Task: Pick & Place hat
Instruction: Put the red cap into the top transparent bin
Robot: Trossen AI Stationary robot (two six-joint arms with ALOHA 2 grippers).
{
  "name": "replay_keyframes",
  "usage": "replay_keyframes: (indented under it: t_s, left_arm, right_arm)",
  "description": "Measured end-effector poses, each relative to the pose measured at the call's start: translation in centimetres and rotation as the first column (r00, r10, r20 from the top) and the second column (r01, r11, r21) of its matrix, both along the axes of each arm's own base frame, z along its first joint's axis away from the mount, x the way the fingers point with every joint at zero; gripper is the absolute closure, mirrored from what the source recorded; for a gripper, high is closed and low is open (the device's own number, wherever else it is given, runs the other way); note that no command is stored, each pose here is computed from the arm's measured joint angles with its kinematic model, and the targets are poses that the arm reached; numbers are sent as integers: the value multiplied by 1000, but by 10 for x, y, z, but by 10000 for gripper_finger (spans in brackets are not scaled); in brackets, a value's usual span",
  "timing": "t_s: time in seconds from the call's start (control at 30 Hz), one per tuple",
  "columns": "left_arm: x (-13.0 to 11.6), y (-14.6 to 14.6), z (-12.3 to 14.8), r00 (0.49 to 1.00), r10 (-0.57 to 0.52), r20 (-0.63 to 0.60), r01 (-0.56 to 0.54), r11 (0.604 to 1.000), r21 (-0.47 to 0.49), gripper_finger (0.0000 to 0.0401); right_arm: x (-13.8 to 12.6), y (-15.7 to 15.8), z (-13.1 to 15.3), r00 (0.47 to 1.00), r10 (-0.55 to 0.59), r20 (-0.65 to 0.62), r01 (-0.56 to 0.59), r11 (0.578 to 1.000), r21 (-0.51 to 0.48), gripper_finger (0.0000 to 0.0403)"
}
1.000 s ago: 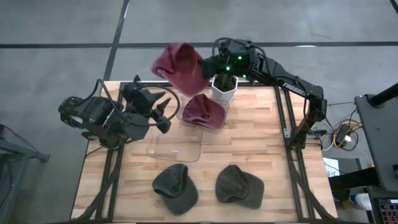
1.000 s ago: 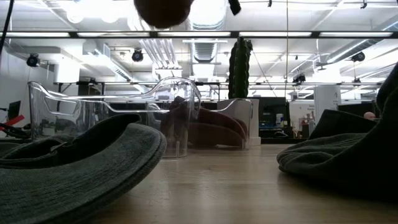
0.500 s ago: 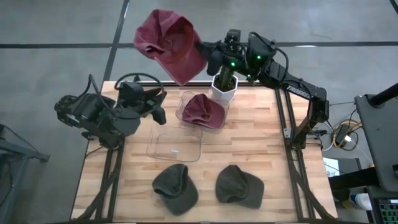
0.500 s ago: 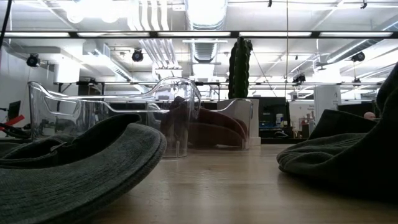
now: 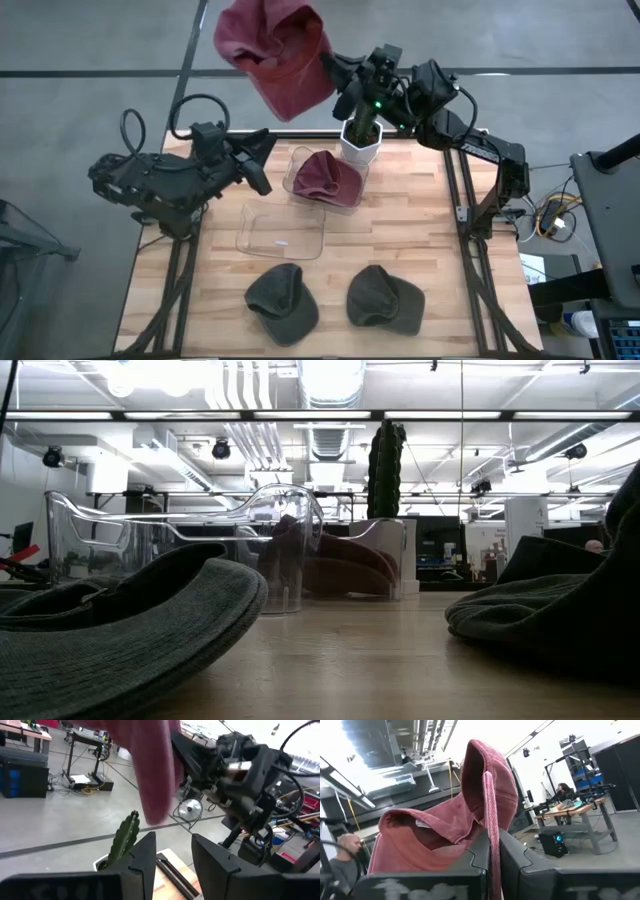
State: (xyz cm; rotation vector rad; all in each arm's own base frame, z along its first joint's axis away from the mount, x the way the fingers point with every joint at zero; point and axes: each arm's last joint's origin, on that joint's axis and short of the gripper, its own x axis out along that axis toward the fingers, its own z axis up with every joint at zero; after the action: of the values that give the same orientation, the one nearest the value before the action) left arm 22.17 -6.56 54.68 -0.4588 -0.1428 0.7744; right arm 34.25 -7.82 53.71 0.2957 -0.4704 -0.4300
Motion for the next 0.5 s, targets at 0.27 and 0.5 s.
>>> replay_keyframes:
  t_s: [0.27,0.5]
  left_arm:
    - [23,-5,-11,988,136,-75,-130,988,83,284]
    - [27,0,-11,979,189,-79,-182,979,95,284]
  right_arm:
    - [-1,3,3,1000,-4,26,3,1000,13,390]
    - [0,4,1,1000,-6,13,6,1000,5,390]
